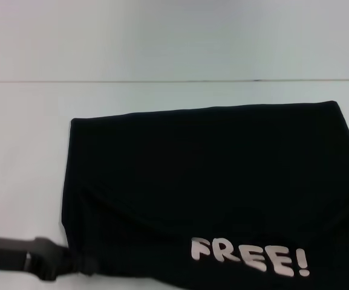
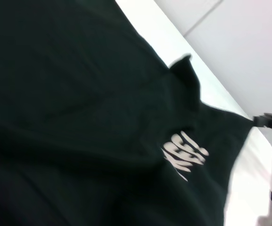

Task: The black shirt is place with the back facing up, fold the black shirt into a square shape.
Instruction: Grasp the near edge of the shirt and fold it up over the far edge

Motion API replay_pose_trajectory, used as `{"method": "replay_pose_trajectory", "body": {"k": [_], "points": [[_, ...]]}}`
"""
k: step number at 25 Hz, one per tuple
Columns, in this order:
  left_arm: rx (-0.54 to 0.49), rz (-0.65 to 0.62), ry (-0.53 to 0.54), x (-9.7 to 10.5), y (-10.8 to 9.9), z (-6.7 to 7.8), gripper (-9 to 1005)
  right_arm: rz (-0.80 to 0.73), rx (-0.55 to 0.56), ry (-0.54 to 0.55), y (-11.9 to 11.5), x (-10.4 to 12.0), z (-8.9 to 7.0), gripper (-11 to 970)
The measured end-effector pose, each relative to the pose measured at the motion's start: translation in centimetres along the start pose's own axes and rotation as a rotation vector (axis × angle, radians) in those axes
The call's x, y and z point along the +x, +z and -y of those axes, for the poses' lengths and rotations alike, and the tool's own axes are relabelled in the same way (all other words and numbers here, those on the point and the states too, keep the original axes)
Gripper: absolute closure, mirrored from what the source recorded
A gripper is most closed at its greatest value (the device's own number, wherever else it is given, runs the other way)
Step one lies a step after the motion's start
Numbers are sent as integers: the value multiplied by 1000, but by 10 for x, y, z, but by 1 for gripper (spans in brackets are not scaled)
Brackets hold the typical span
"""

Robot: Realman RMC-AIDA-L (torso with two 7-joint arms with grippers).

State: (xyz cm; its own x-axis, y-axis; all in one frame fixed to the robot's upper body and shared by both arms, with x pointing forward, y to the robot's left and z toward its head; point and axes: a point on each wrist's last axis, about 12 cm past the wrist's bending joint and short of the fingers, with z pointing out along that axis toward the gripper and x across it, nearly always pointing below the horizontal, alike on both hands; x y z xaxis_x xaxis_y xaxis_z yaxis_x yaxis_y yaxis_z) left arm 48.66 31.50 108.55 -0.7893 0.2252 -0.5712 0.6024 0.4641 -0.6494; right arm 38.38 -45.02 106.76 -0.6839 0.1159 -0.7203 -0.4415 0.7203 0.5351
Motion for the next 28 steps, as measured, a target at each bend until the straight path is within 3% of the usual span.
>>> {"method": "replay_pose_trajectory", "body": {"k": [6, 10, 17, 23, 28], "points": [[-58, 111, 49, -39, -8, -11, 997, 108, 22, -55, 17, -33, 8, 948], [-99, 136, 85, -76, 0, -20, 997, 145, 39, -86, 40, -71, 17, 946], [-356, 212, 103, -143, 28, -45, 997, 139, 126, -118, 96, -131, 29, 944], [-573, 239, 101, -162, 47, -61, 997, 62, 233, -168, 165, -167, 28, 942], [-637, 244, 118, -166, 52, -64, 996, 32, 349, -217, 203, -183, 25, 940]]}}
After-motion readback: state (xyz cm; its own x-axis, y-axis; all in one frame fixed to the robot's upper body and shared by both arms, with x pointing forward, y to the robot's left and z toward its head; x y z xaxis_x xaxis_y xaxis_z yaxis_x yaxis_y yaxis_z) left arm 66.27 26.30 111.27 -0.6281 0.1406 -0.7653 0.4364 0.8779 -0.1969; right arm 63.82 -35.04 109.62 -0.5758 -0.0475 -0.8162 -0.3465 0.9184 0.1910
